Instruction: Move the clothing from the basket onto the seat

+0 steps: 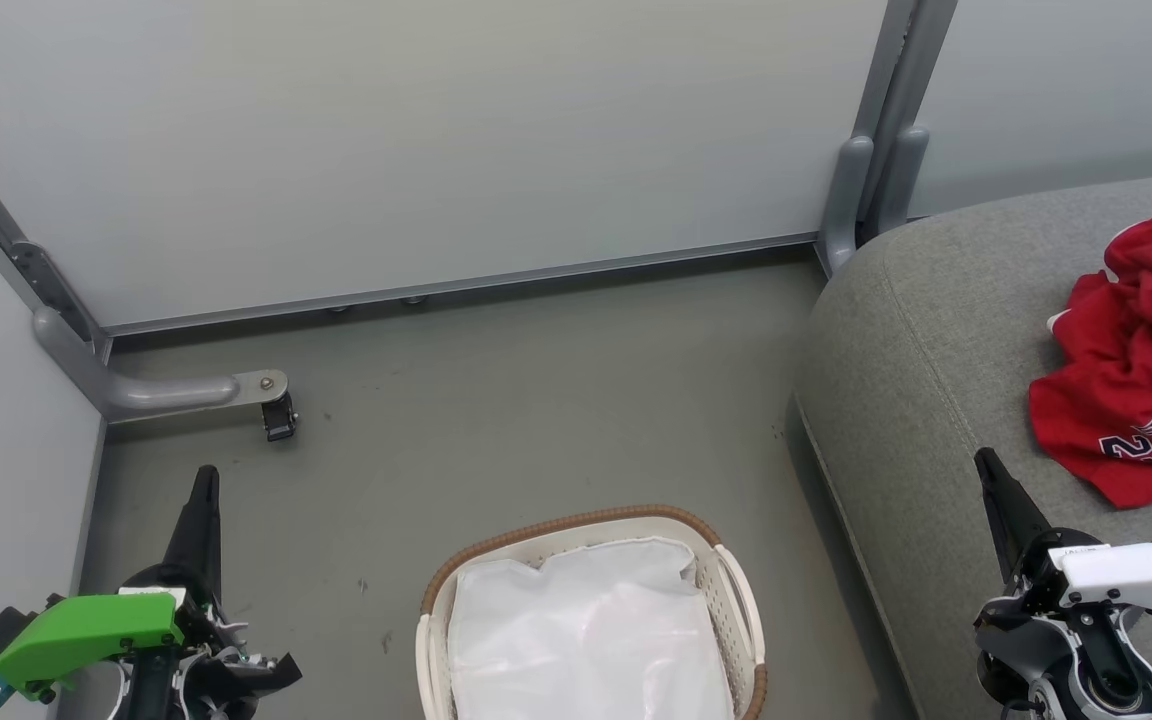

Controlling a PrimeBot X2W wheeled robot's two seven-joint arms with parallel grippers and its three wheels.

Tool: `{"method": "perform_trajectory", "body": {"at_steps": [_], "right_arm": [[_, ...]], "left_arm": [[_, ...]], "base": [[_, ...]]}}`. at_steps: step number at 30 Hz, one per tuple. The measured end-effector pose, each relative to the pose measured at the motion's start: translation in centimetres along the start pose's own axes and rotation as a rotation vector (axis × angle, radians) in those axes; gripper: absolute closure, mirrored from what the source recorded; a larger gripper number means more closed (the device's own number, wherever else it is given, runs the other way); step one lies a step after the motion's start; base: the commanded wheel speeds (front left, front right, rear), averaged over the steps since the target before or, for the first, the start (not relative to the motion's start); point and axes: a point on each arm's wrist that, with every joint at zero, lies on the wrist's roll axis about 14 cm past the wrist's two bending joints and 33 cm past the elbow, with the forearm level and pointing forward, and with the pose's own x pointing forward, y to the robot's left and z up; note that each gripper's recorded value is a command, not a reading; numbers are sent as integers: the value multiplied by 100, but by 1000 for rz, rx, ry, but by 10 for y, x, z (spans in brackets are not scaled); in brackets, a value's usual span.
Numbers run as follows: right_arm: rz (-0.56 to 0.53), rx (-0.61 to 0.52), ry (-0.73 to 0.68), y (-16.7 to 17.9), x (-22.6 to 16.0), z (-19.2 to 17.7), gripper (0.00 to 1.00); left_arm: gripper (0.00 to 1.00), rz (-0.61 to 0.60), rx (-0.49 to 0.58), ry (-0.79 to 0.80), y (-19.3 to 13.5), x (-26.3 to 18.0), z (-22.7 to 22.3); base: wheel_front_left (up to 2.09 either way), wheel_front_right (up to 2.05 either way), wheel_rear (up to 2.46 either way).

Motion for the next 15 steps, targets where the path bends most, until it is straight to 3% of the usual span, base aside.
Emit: {"method": "perform_trajectory", "body": {"at_steps": [15], "right_arm": [[0, 0, 0, 0, 0, 0, 100]], "left_arm": [[100, 0, 0, 0, 0, 0, 0]], "base": [[0, 0, 0]]}}
